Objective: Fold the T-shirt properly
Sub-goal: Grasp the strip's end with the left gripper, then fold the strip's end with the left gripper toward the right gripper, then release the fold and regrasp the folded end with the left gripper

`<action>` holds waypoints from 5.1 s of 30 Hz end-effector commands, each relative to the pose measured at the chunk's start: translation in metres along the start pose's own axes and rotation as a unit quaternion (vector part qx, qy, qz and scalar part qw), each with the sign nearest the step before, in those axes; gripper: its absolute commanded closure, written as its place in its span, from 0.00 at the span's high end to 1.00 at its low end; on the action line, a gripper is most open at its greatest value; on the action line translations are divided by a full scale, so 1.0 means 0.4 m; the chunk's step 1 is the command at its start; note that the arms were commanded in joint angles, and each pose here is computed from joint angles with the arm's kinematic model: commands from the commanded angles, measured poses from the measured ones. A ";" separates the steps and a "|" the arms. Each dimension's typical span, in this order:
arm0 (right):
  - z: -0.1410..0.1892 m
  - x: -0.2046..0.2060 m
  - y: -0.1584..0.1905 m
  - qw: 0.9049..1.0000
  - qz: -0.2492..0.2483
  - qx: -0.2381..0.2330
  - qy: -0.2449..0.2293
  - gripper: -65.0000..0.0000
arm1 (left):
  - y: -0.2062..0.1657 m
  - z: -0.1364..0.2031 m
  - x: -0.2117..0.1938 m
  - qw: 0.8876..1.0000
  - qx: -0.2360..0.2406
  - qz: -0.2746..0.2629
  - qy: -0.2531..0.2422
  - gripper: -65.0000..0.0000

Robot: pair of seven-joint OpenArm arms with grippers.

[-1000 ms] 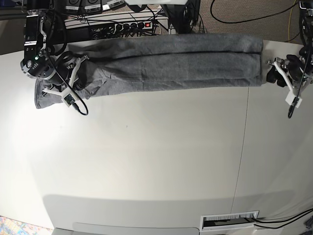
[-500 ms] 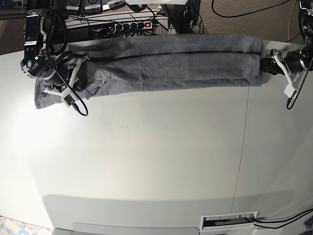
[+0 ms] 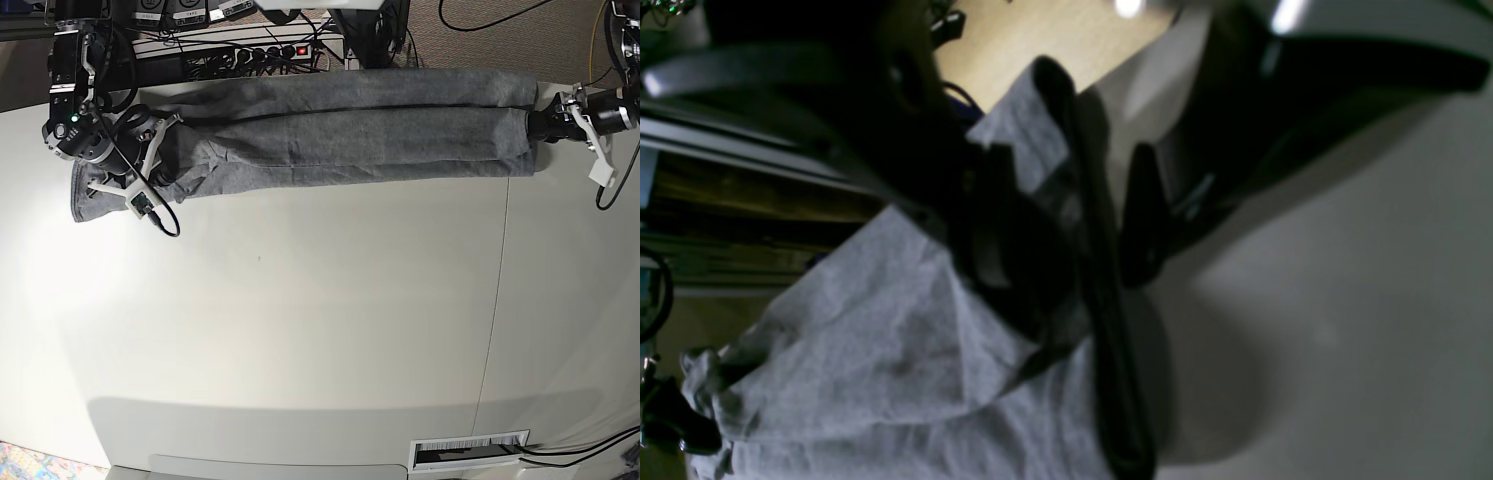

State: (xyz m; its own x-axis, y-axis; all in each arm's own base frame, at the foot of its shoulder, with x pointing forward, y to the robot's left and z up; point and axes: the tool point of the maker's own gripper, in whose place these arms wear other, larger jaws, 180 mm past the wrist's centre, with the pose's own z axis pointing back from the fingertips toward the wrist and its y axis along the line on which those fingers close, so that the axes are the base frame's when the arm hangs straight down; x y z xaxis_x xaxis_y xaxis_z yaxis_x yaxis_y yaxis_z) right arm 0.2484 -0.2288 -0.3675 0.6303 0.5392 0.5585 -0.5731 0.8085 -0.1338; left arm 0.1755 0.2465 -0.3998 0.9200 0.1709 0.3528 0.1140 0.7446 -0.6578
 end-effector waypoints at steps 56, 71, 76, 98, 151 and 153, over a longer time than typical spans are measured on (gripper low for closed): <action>-0.039 0.052 0.038 0.999 0.027 -0.006 -0.016 0.03 | -0.729 -0.245 0.008 0.912 -0.376 -0.128 -0.105 0.00; -0.039 0.055 0.038 0.999 0.027 -0.006 -0.019 0.03 | -0.758 -0.311 -0.028 0.919 -0.349 -0.169 -0.074 0.35; -0.038 0.058 0.037 0.999 0.027 -0.006 -0.022 0.03 | -0.755 -0.316 -0.023 0.919 -0.342 -0.180 -0.071 0.39; -0.037 0.058 0.035 0.999 0.026 -0.007 -0.023 0.03 | -0.709 -0.343 -0.060 0.922 -0.297 -0.247 -0.017 0.00; -0.032 0.045 0.032 1.000 0.012 -0.001 -0.011 0.03 | -0.545 -0.387 0.141 0.878 0.079 -0.465 -0.083 0.00; -0.030 0.041 0.029 1.000 0.011 -0.003 -0.007 0.03 | -0.519 -0.371 0.149 0.888 0.082 -0.444 -0.081 0.00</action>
State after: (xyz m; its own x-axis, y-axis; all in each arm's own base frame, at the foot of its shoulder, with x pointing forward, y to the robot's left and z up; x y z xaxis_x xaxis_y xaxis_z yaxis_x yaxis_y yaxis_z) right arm 0.2502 -0.2034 -0.3802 0.6307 0.5489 0.5486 -0.5880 0.7993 -0.1239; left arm 0.2575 0.0063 -0.3503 0.4491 -0.4611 0.7653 0.7020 0.7120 0.0170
